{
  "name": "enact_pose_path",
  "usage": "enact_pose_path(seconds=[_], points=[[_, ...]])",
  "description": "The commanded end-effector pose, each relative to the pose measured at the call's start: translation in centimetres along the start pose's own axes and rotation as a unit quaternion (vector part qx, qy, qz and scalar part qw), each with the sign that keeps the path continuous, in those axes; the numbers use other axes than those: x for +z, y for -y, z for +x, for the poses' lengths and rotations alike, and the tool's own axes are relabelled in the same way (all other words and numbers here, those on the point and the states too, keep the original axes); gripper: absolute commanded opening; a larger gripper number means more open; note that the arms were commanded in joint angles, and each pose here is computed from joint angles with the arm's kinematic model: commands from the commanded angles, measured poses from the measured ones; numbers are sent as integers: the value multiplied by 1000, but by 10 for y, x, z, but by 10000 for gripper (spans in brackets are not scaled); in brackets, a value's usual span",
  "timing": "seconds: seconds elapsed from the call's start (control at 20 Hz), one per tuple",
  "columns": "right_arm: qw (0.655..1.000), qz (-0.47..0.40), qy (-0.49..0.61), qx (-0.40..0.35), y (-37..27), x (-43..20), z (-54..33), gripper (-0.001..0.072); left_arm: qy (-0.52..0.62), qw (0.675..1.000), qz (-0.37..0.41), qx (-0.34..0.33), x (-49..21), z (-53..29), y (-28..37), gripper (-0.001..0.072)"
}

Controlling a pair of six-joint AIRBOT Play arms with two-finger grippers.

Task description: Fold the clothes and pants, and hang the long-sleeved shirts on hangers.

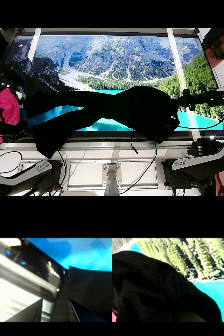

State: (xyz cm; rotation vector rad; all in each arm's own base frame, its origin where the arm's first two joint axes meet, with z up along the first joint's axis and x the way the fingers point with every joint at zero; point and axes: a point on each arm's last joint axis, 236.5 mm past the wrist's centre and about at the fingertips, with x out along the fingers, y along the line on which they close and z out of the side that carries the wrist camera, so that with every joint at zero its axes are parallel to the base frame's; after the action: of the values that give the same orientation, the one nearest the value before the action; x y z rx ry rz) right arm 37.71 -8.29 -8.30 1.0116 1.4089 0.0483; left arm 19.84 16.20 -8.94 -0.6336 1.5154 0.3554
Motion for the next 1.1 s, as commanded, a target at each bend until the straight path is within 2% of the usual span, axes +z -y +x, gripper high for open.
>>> enact_pose_path(seconds=[0.0, 0.8, 0.85, 0.9, 0.95, 1.05], points=[[1000, -1, -7, 2, -2, -3, 0, 13, -15, 998, 44, -48, -5, 4, 21, 366], [1000, 0, -25, 7, -4, -12, -1, 13, -65, 994, 32, -78, -18, 24, 17, 350], [1000, 0, -25, 7, -4, -12, -1, 13, -65, 994, 32, -79, -18, 24, 17, 268], [1000, 0, -25, 7, -4, -12, -1, 13, -65, 994, 32, -79, -18, 24, 18, 36], [1000, 0, -24, 7, -4, -12, -1, 13, -64, 994, 34, -83, -18, 22, 19, 4], [1000, 0, -24, 7, -4, -12, -1, 13, -48, 992, 49, -105, -15, 14, 32, 4]])
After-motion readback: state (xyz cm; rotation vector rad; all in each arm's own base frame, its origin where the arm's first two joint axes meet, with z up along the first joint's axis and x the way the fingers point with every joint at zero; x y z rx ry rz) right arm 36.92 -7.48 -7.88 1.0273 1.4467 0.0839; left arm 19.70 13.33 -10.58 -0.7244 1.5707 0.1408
